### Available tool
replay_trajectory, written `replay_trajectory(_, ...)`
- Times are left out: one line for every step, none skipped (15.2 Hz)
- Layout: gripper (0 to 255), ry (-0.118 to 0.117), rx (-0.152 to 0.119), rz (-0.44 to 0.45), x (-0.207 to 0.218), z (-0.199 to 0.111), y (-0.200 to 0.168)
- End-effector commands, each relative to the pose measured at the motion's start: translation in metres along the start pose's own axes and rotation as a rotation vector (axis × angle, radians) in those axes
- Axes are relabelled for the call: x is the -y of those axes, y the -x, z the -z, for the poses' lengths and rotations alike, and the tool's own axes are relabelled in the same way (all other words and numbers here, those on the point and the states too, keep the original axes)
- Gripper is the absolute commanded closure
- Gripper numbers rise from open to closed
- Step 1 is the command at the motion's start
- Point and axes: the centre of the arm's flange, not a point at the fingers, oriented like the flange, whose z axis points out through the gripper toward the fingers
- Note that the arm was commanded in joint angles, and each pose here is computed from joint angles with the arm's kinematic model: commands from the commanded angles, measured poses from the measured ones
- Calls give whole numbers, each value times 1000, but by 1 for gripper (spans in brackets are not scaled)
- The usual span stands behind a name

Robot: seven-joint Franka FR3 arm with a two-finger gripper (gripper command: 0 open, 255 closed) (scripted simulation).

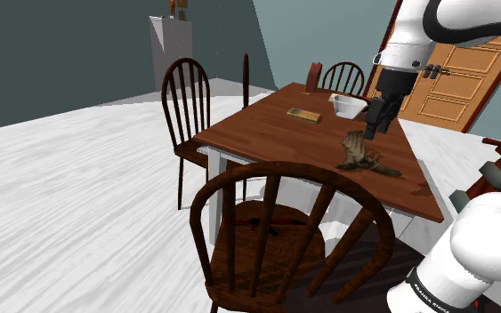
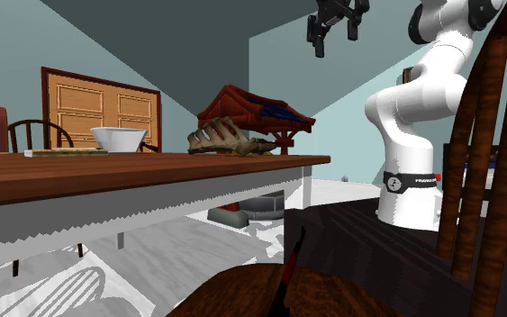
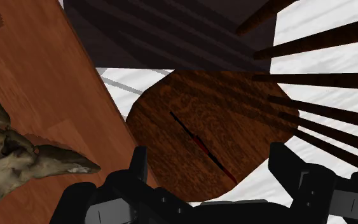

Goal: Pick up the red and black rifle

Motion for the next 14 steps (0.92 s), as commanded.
replay_trajectory(0, 0, 0, 0, 0, 0, 0)
replay_trajectory(0, 4, 5, 18, 2, -11, -9)
replay_trajectory(0, 7, 11, 37, 3, -21, -17)
replay_trajectory(0, 11, 16, 55, 5, -32, -26)
replay_trajectory(0, 15, 21, 74, 7, -43, -34)
replay_trajectory(0, 19, 27, 92, 9, -53, -42)
replay_trajectory(0, 22, 32, 111, 11, -64, -51)
replay_trajectory(0, 26, 38, 129, 13, -75, -59)
replay_trajectory(0, 30, 43, 147, 15, -86, -67)
replay_trajectory(0, 33, 48, 166, 18, -97, -75)
replay_trajectory(0, 37, 54, 184, 20, -108, -82)
replay_trajectory(0, 41, 59, 203, 23, -119, -90)
replay_trajectory(0, 45, 64, 221, 26, -131, -98)
replay_trajectory(0, 48, 70, 239, 29, -142, -105)
